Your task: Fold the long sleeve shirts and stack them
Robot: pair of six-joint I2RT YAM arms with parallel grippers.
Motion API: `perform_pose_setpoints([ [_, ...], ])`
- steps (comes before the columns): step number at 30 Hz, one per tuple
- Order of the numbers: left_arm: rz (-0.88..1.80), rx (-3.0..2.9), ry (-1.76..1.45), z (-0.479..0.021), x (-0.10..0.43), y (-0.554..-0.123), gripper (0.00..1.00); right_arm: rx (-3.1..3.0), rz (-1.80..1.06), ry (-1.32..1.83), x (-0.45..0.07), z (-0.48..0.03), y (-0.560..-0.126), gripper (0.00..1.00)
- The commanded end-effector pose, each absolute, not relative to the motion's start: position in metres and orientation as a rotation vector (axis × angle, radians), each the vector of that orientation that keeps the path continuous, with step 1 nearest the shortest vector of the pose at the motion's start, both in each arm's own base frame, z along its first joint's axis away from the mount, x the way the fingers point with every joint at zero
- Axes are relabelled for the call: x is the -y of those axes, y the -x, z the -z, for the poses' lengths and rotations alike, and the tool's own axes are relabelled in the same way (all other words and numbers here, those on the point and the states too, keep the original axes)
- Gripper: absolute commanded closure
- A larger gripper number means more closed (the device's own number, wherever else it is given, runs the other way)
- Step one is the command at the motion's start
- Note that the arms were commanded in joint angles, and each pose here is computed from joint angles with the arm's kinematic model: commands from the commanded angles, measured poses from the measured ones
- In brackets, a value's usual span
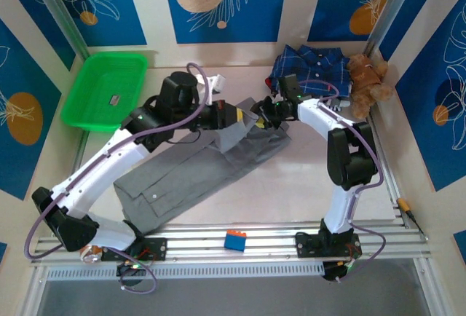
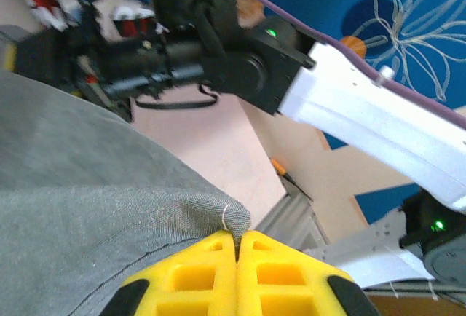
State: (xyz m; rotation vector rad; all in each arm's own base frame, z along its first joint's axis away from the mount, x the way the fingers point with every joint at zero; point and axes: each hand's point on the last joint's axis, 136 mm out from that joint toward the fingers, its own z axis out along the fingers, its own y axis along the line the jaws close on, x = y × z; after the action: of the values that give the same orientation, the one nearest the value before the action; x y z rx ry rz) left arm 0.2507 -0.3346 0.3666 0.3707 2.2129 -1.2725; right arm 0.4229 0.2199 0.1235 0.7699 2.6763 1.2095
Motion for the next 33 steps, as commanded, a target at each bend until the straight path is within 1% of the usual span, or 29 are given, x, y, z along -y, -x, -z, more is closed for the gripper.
perform_pose_setpoints([
  [1,1.402,-2.106,-0.434,-0.387,0.359,-0.235,0.93,-2.65,-1.292,-0.748,-0.212,-0.139,-0.42,0.61],
  [4,1.453,-2.117,-0.48,-0.377,0.382,-0.225,0.93,-2.628,-1.285,-0.796,-0.185,-0.144,-0.416,0.59],
  [7,1.487,-2.162,-0.55,-0.357,0.405,-0.215,0.92,-2.615,-1.247,-0.855,-0.151,-0.148,-0.405,0.56],
  [14,1.584,-2.247,-0.663,-0.314,0.436,-0.194,0.92,-2.607,-1.081,-1.073,-0.073,-0.141,-0.351,0.53],
  [17,1.675,-2.264,-0.716,-0.303,0.447,-0.182,0.91,-2.59,-1.082,-1.11,-0.061,-0.14,-0.325,0.52],
  [22,1.791,-2.31,-0.804,-0.277,0.475,-0.17,0.89,-2.646,-0.983,-1.143,-0.054,-0.13,-0.278,0.51],
  [23,1.827,-2.317,-0.837,-0.272,0.483,-0.167,0.83,-2.649,-0.969,-1.157,-0.052,-0.127,-0.269,0.5],
  [24,1.882,-2.309,-0.882,-0.272,0.491,-0.162,0.7,-2.651,-0.954,-1.178,-0.05,-0.124,-0.261,0.5],
  [28,2.01,-2.257,-0.995,-0.28,0.504,-0.151,0.34,-2.639,-0.9,-1.267,-0.038,-0.115,-0.237,0.5],
  [29,1.989,-2.251,-0.999,-0.282,0.501,-0.154,0.28,-2.635,-0.877,-1.286,-0.035,-0.114,-0.231,0.5],
  [30,1.93,-2.268,-0.984,-0.279,0.494,-0.161,0.24,-2.63,-0.865,-1.299,-0.032,-0.114,-0.227,0.49],
  [33,1.742,-2.363,-0.874,-0.265,0.469,-0.191,0.2,-2.63,-0.824,-1.318,-0.029,-0.113,-0.215,0.48],
])
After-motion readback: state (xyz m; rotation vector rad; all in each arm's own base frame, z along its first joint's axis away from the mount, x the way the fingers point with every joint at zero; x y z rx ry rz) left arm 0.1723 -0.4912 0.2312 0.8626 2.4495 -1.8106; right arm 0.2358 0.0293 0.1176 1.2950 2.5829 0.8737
